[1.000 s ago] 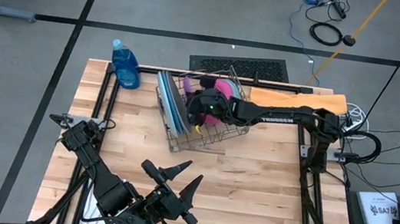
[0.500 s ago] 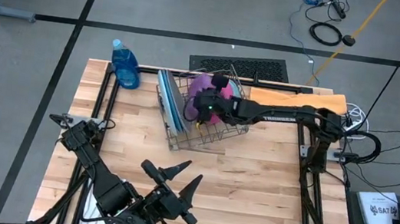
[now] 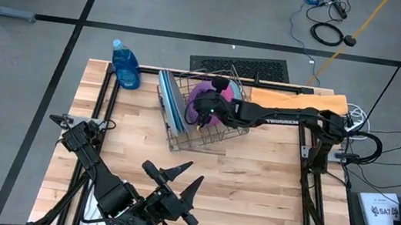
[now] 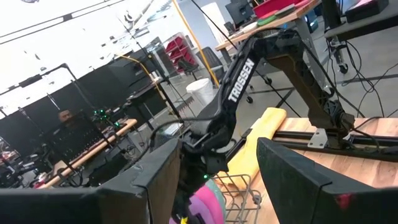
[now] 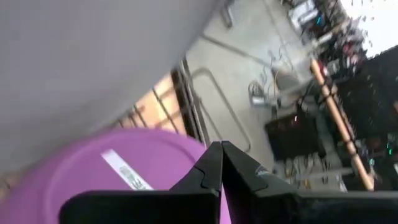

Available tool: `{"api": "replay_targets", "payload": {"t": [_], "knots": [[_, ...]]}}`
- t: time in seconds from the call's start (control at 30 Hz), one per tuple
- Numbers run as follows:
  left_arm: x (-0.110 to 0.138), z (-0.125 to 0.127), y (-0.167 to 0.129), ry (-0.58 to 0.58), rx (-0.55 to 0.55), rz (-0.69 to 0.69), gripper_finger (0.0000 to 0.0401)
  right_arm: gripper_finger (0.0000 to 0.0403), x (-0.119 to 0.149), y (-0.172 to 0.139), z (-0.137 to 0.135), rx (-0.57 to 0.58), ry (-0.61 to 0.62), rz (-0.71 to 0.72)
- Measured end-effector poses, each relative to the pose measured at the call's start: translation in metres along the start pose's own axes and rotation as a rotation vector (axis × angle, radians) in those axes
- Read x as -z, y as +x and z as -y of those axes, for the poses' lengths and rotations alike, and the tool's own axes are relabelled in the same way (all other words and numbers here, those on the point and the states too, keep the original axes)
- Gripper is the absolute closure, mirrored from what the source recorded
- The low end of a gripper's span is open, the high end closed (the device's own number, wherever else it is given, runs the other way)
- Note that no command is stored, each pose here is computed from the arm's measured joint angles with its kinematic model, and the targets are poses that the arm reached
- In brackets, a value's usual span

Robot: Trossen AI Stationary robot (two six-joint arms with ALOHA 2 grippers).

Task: Sort dishes
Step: Return to Home Position

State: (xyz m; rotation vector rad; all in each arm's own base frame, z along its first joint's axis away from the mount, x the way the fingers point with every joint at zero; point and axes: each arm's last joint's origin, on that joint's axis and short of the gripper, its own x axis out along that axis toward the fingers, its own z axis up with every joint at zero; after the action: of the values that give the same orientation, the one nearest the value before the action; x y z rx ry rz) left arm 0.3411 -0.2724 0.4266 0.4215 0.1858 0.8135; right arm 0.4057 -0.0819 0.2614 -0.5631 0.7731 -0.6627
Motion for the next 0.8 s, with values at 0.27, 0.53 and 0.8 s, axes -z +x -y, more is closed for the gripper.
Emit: {"api": "replay_targets", "payload": {"t": [0.27, 0.53, 0.8], "knots": [[0.000, 0.000, 0.000, -0.018, 0.002, 0.000, 0.0187, 0.0402, -0.030, -0.060, 0.039, -0.031, 0.081, 0.285], [0.001, 0.002, 0.000, -0.008, 0.065, 0.014, 0.0195, 0.0403, -0.022, -0.173, 0.120, -0.441, 0.187, 0.731], [0.008, 0.008, 0.037, 0.079, 0.287, 0.022, 0.0349, 0.0403, 0.033, -0.249, 0.124, -0.847, 0.076, 1.037]]}}
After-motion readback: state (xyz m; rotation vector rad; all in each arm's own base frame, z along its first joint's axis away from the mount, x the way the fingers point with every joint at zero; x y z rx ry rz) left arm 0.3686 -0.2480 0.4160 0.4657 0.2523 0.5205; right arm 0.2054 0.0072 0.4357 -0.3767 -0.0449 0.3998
